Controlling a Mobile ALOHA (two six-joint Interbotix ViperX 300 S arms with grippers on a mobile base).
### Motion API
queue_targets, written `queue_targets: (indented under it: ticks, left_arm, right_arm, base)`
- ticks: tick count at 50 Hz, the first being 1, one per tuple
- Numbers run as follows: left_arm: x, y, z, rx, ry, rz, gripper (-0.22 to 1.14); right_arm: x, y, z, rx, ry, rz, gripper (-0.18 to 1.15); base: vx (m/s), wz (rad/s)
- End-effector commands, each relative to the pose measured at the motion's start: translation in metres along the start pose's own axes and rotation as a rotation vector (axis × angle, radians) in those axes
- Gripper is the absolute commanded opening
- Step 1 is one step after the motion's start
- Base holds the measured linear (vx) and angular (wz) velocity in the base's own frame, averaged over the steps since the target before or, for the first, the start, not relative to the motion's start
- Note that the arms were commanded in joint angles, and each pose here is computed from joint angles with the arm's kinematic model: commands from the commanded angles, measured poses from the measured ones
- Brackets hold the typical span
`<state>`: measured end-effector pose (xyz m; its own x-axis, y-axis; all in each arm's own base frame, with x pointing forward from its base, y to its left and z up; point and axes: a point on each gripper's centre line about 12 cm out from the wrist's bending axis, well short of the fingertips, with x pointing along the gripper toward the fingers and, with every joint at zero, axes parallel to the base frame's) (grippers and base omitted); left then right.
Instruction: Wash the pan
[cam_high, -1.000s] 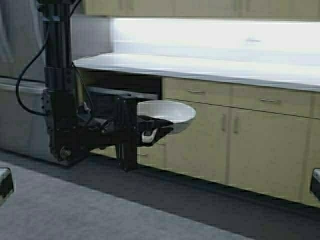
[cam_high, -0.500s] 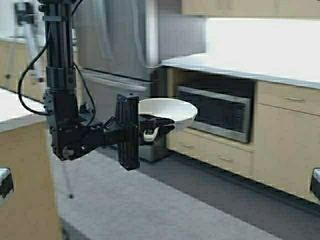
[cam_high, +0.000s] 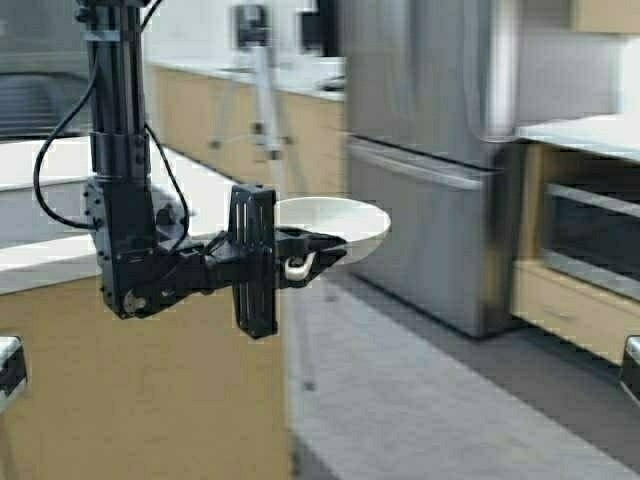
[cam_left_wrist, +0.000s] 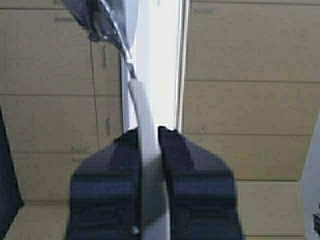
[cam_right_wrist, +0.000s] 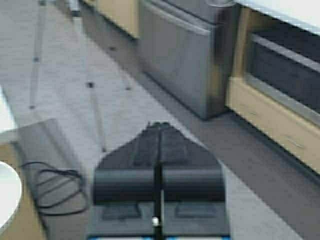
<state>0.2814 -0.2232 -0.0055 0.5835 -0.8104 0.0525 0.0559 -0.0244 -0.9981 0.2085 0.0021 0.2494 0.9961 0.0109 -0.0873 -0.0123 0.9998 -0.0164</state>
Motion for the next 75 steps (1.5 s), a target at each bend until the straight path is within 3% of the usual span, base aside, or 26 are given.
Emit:
queue_targets:
  ticks: [1, 25, 42, 61, 75]
  left_arm:
    - [0.008, -0.024, 0.004, 0.029, 0.002, -0.079, 0.03]
    - [0.006, -0.025, 0.002, 0.035, 0.0, -0.074, 0.03]
    - [0.005, -0.018, 0.01, 0.028, -0.036, -0.058, 0.03]
    - [0.008, -0.005, 0.093, 0.012, -0.2, -0.032, 0.03]
    - [0.043, -0.011, 0.129, 0.058, -0.189, -0.016, 0.03]
  right_arm:
    - [0.002, 0.0, 0.011, -0.003, -0.034, 0.0, 0.06]
    - [0.0, 0.0, 0.014, 0.005, -0.048, -0.001, 0.06]
    - [0.0, 0.0, 0.016, 0.012, -0.052, 0.0, 0.06]
    - [-0.001, 0.0, 0.011, 0.011, -0.041, 0.0, 0.06]
    - [-0.001, 0.0, 0.012, 0.014, -0.043, 0.0, 0.06]
  base:
    - [0.11, 0.58]
    - [0.12, 0.6]
    - [0.12, 0.29]
    - [0.17, 0.19]
    - [0.19, 0.09]
